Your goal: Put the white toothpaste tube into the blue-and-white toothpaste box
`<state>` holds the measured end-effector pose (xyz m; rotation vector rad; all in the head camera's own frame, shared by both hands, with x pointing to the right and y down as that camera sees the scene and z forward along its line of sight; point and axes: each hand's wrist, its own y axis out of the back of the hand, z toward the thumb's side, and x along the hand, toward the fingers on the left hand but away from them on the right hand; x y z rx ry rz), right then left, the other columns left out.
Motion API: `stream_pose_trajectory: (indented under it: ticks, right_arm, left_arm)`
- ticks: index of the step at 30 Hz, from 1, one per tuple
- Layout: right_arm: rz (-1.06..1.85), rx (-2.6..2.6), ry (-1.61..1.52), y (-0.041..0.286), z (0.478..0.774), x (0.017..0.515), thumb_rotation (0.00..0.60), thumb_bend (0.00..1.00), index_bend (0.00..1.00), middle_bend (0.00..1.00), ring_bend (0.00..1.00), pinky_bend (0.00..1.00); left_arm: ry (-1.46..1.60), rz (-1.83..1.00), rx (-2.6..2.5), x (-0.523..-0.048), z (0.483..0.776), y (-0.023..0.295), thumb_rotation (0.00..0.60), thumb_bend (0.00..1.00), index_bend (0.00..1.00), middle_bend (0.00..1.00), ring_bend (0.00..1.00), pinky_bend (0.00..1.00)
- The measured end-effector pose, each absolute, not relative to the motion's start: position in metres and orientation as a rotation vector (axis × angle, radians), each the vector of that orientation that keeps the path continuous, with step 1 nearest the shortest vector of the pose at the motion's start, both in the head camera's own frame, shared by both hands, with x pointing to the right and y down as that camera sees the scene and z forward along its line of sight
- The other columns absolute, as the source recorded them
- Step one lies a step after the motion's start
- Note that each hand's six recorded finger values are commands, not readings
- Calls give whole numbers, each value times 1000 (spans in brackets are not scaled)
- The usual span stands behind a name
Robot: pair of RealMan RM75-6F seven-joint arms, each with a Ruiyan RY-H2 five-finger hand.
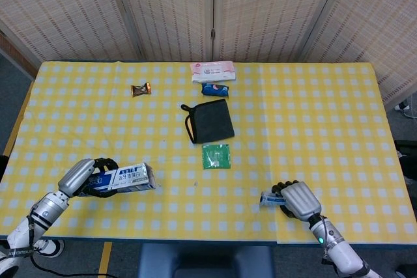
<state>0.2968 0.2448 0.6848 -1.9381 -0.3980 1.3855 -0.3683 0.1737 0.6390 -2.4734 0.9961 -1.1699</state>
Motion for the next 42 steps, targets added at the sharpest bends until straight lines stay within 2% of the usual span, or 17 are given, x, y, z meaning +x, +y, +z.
stream_pose_trajectory:
  ticks: [4, 16, 21, 32, 42]
  right_arm:
    - [1318, -1905, -507, 233, 670, 295, 600, 428, 766, 629, 519, 631]
    - [1174, -1977, -799, 215, 643, 303, 600, 428, 798, 650, 534, 671]
    - [1021, -2090, -1036, 205, 632, 301, 600, 428, 799, 649, 535, 672]
    - [349, -2268, -1645, 167, 585, 286, 600, 428, 799, 650, 533, 681]
    - [-94, -2353, -1983, 141, 567, 277, 600, 428, 799, 650, 534, 681]
  left_arm:
    - [998, -1171, -2471, -369, 639, 173, 600, 216, 545, 488, 432, 521]
    - [1031, -1180, -2466, -368, 638, 174, 600, 217, 545, 488, 432, 521]
    - [1064, -1189, -2479, -366, 637, 173, 600, 219, 549, 488, 436, 522]
    - [1106, -1193, -2480, -343, 632, 169, 600, 219, 552, 490, 439, 523]
    - [1247, -1086, -2543, -289, 629, 175, 600, 220, 566, 506, 457, 544]
